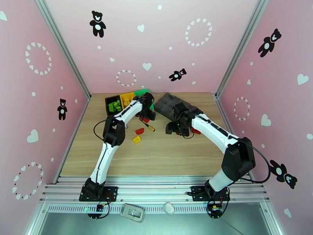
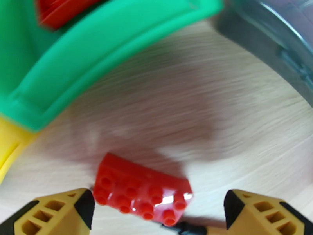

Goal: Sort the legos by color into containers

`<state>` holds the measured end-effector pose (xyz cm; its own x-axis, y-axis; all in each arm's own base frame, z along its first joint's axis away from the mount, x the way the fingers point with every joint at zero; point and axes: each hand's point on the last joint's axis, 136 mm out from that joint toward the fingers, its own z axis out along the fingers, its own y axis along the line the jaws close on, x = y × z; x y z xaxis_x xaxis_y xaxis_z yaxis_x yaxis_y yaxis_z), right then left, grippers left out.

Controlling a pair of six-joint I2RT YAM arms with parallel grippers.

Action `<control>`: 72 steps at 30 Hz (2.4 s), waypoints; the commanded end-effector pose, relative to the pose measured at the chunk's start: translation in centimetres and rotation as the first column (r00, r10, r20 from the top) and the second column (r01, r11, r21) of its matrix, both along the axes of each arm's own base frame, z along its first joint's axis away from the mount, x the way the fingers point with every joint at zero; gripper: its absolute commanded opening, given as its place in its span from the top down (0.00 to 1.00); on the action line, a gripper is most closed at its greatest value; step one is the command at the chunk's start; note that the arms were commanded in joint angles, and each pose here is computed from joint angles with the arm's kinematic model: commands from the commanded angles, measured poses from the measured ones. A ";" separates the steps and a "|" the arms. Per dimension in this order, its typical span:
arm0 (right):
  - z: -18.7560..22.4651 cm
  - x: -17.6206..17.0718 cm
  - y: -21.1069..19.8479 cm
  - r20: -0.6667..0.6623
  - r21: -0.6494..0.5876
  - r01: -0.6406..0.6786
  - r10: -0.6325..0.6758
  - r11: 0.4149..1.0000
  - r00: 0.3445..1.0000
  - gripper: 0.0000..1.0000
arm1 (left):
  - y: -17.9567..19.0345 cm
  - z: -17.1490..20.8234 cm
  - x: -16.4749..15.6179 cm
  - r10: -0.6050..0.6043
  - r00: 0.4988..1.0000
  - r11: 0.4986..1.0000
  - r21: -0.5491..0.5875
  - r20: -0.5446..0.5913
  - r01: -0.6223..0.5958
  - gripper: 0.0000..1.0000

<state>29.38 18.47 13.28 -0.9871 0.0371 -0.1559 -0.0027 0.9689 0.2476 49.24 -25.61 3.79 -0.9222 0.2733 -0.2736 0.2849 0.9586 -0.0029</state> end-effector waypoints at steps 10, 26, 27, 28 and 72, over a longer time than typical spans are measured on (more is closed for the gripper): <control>1.3 -0.5 -1.0 0.000 -0.011 -0.009 0.009 1.000 1.000 0.19 | 1.7 -1.1 0.0 -0.002 1.000 0.993 0.118 0.006 0.001 0.09; 0.9 -0.3 -0.5 -0.015 0.003 -0.023 0.023 1.000 1.000 0.19 | 1.9 2.0 1.4 0.002 0.994 0.993 0.113 0.111 -0.015 0.06; 0.9 -0.3 -0.5 -0.016 0.003 -0.024 0.024 1.000 1.000 0.19 | 2.0 2.2 1.4 0.005 0.993 0.993 0.117 0.117 -0.018 0.06; 0.8 -0.3 -0.6 -0.019 0.002 -0.022 0.022 1.000 1.000 0.19 | 2.0 2.3 1.5 0.005 0.993 0.993 0.119 0.122 -0.020 0.06; 1.1 -0.5 -0.7 -0.017 0.010 -0.022 0.022 1.000 1.000 0.19 | -1.0 -1.7 -2.4 -0.071 0.997 0.997 0.019 -0.036 0.072 0.23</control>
